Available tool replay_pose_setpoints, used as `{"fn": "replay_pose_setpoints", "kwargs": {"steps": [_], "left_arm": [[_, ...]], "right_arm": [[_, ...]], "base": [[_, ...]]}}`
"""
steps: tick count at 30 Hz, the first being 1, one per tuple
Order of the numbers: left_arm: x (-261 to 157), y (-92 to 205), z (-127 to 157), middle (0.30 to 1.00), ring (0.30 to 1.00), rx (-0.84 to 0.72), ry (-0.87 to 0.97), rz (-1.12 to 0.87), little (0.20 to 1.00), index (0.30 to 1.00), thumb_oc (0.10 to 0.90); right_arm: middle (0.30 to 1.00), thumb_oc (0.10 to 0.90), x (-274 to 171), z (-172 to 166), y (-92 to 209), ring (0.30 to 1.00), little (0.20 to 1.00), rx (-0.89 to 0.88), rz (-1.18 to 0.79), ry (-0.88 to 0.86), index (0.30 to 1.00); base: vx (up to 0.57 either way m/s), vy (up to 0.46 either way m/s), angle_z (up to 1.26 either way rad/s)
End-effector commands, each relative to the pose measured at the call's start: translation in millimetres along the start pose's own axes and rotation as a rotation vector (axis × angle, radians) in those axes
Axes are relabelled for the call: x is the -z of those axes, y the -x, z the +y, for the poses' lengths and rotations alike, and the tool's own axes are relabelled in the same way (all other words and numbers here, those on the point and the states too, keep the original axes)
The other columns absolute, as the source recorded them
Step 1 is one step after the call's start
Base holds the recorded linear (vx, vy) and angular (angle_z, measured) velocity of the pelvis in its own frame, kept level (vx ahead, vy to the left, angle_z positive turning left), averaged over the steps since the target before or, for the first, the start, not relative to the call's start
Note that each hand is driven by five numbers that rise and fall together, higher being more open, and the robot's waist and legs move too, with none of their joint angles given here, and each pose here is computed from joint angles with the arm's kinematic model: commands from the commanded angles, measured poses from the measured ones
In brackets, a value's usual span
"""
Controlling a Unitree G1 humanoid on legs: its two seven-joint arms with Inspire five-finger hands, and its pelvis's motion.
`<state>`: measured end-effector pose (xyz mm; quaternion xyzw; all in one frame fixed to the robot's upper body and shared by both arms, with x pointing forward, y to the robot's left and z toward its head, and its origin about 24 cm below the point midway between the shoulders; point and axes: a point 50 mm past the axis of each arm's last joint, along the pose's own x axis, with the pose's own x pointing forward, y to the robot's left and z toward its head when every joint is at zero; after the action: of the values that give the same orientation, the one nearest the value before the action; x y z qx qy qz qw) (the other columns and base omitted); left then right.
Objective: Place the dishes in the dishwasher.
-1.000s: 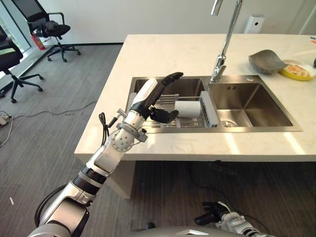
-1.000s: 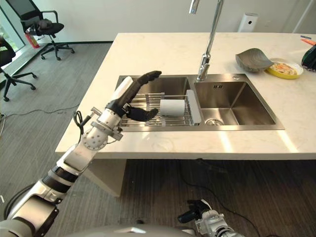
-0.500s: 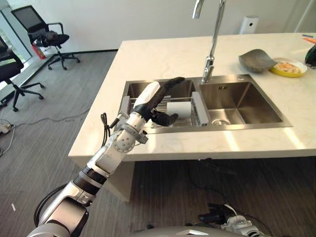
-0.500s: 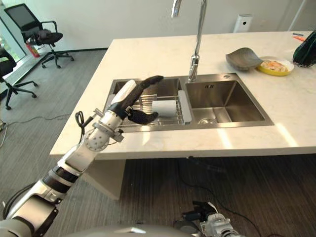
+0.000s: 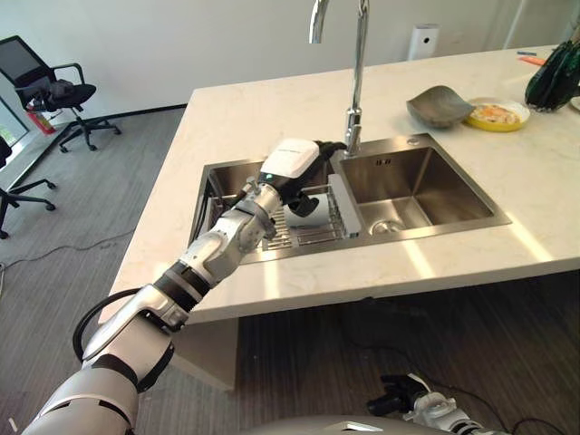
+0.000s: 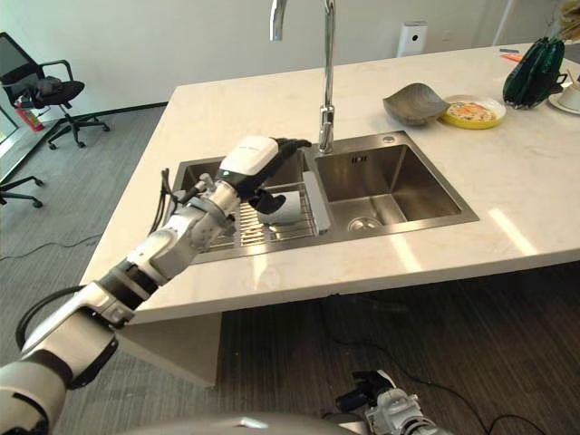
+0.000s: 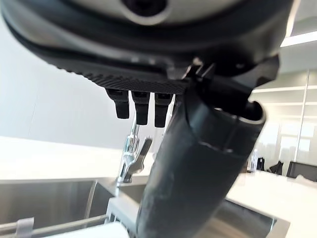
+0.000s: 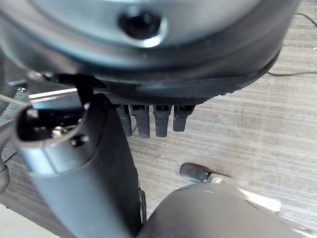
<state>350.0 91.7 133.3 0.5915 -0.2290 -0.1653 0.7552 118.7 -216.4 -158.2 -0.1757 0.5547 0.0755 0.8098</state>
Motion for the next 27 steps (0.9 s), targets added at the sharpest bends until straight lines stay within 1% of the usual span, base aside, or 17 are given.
{"fn": "replay_pose_setpoints", "kwargs": {"steps": [1,2,3,5,6,9,15,16,17,19,20,21,22,23,24,27], "left_arm": [[5,-28,53,0.9,0.9,-0.153,-0.123,0.023,0.9,0.9,0.8],[23,-29,61,0.9,0.9,-0.136,-0.153,0.081,0.9,0.9,0.8],[13,-31,58,0.9,0.9,-0.142,-0.126,0.053,0.9,0.9,0.8],[22,-29,37,0.9,0.9,-0.084,-0.131,0.112,0.9,0.9,0.8],[25,-29,37,0.9,0.9,-0.085,-0.128,0.13,0.9,0.9,0.8],[29,-29,34,0.9,0.9,-0.07,-0.141,0.166,0.9,0.9,0.8],[42,-26,24,0.9,0.9,-0.048,-0.111,0.246,0.9,0.9,0.8],[55,-20,32,0.9,0.9,-0.08,-0.097,0.287,0.9,0.9,0.8],[57,-18,26,0.9,0.9,-0.054,-0.104,0.298,0.9,0.9,0.8],[61,-18,20,0.9,0.9,-0.042,-0.09,0.337,0.9,0.9,0.8],[70,-15,25,0.9,0.9,-0.054,-0.093,0.373,0.9,0.9,0.8],[70,-15,25,0.9,0.9,-0.055,-0.091,0.373,0.9,0.9,0.8],[74,-11,22,0.9,0.9,-0.049,-0.082,0.388,0.9,0.9,0.8],[83,-7,28,0.9,0.9,-0.066,-0.079,0.427,0.9,0.9,0.8],[80,-12,34,0.9,0.9,-0.094,-0.061,0.413,0.9,0.9,0.8],[84,-9,33,0.9,0.9,-0.082,-0.053,0.426,0.9,0.9,0.8]], "right_arm": [[0.9,0.8,14,-1,2,0.9,0.9,-0.004,0.037,0.053,0.9],[0.9,0.8,52,-83,23,0.9,0.9,0.147,0.184,0.023,0.9],[0.9,0.8,47,-44,14,0.9,0.9,0.062,0.145,0.044,0.9],[0.9,0.8,39,-20,8,0.9,0.9,0.035,0.116,0.056,0.9],[0.9,0.8,40,-16,8,0.9,0.9,0.031,0.116,0.054,0.9],[0.9,0.8,45,-10,9,0.9,0.9,0.027,0.128,0.048,0.9],[0.9,0.8,46,-10,9,0.9,0.9,0.033,0.129,0.027,0.9],[0.9,0.8,74,-5,17,0.9,0.9,-0.017,0.165,-0.086,0.9],[0.9,0.8,62,-1,14,0.9,0.9,-0.021,0.131,-0.049,0.9],[0.9,0.8,68,-6,16,0.9,0.9,0.002,0.154,-0.017,0.9],[0.9,0.8,87,-18,23,0.9,0.9,0.051,0.201,0.021,0.9],[0.9,0.8,88,-18,24,0.9,0.9,0.052,0.202,0.022,0.9],[0.9,0.8,77,-5,20,0.9,0.9,0.005,0.143,0.038,0.9],[0.9,0.8,93,-9,26,0.9,0.9,0.007,0.194,0.013,0.9],[0.9,0.8,102,-14,29,0.9,0.9,0.023,0.236,0.002,0.9],[0.9,0.8,102,-18,29,0.9,0.9,0.023,0.263,-0.01,0.9]], "base": [[0.01,-0.023,-0.13],[0.02,-0.023,-0.17],[0.01,-0.027,-0.14],[0.01,0.009,-0.21],[0.0,0.019,-0.17],[-0.01,0.011,-0.13],[-0.01,0.005,-0.11],[-0.03,0.013,-0.07],[-0.03,0.012,-0.08],[0.0,0.017,-0.26],[0.02,0.021,-0.29],[0.01,0.026,-0.18],[-0.02,0.011,-0.09],[-0.03,0.018,-0.09],[-0.03,0.014,-0.15],[-0.02,0.011,-0.13]]}}
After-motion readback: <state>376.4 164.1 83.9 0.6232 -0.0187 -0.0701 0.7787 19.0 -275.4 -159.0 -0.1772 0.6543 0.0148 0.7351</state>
